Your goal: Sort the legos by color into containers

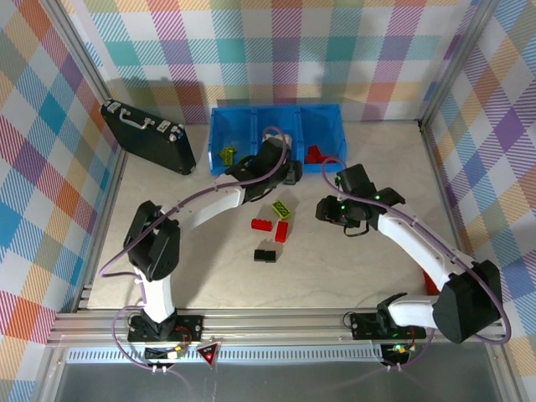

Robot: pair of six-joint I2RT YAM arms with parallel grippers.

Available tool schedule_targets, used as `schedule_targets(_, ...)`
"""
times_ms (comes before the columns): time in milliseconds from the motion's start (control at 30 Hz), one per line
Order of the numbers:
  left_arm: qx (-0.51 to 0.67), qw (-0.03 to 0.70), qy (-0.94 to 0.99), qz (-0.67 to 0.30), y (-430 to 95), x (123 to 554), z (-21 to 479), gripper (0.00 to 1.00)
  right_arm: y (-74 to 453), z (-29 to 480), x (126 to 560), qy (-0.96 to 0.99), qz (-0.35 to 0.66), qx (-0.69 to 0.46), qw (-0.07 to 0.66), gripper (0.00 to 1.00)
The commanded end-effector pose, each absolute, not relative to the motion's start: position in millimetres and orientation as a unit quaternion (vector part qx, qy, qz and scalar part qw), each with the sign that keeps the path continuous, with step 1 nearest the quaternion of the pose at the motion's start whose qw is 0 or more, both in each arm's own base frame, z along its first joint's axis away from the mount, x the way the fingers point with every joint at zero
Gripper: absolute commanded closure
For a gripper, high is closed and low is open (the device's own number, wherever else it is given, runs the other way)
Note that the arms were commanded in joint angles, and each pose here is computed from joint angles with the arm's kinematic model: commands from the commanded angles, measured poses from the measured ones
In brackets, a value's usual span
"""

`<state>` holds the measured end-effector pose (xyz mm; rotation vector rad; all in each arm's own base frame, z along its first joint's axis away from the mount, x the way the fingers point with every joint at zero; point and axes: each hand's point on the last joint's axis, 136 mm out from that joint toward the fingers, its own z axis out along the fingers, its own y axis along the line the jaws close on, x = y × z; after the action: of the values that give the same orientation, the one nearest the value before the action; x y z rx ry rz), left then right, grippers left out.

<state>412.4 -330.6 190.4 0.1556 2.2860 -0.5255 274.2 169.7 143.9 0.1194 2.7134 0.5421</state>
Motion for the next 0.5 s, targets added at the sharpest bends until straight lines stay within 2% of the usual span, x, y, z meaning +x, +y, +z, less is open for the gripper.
schedule_targets(0,0.035,0.354,0.913,-0.198,-294.3,389.5,188.1,0.53,190.5,151.1,278.7,0.959,0.219,0.032,0.179,0.51)
schedule_targets(467,-0.032,0.304,0.939,-0.154,-202.6,330.7,148.4,0.53,253.3,119.3,275.8,0.975,0.190,-0.037,0.106,0.51)
